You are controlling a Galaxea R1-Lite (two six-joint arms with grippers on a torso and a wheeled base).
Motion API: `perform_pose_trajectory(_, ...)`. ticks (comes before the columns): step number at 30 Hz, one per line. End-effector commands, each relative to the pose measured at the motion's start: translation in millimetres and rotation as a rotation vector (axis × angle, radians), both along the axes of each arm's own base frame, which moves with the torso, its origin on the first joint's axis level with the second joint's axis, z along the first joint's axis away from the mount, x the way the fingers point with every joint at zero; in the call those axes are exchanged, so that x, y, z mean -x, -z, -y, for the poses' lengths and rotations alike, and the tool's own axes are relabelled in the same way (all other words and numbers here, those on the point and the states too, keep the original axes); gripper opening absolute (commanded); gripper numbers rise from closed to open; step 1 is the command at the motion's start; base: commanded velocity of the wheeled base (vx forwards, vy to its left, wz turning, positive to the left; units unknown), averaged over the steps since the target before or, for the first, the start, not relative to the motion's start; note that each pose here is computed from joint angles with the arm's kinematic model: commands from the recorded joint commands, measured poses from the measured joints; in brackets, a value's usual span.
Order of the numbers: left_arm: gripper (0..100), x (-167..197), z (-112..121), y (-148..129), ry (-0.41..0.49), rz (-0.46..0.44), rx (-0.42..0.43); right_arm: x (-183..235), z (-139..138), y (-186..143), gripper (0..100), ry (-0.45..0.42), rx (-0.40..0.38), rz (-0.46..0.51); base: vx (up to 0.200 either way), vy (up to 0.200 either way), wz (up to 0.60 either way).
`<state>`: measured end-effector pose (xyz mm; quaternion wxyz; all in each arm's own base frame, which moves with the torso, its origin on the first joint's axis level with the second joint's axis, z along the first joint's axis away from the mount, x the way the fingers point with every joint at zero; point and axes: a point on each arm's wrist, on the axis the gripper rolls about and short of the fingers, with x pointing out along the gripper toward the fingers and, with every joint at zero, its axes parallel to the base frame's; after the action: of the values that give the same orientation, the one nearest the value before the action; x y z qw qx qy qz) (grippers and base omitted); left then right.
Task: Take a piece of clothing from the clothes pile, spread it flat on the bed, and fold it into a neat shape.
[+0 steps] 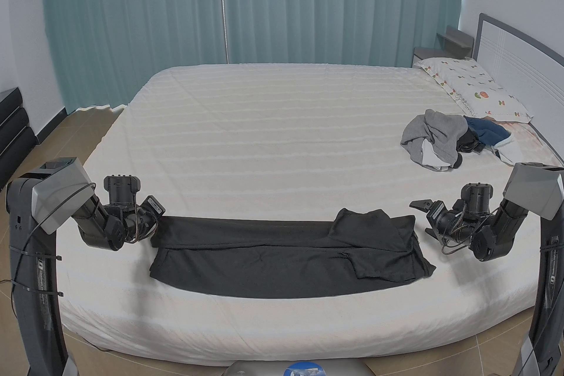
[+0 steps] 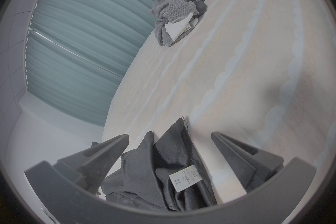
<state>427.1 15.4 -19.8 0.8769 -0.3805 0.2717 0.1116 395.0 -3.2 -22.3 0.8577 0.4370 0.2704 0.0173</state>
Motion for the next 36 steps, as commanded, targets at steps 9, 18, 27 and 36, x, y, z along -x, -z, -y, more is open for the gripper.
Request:
perform_pose_trajectory(9,100,0.4,0.0,0.5,-0.013,0.011,0.016,-3.1,-0.5,-0.7,100,-0.001,0.001,0.010,0.000,0.000,0.00)
perform_pose_trajectory(18,100,2.4,0.0,2.9,-0.015,0.000,0.019,-5.2,-4.1,1.7,100,-0.011,0.002,0.011,0.000,0.000,0.00)
perform_pose_trajectory(27,100,6.3,-2.3,-2.3,-0.040,0.001,0.056,11.7,-19.2,-26.2,100,-0.054,-0.001,0.051,0.000,0.000,0.00)
perform_pose_trajectory(36,100,6.9,-2.7,1.3,-0.036,-0.010,0.062,23.1,-58.0,-28.4,100,-0.163,0.008,0.046,0.000,0.000,0.00)
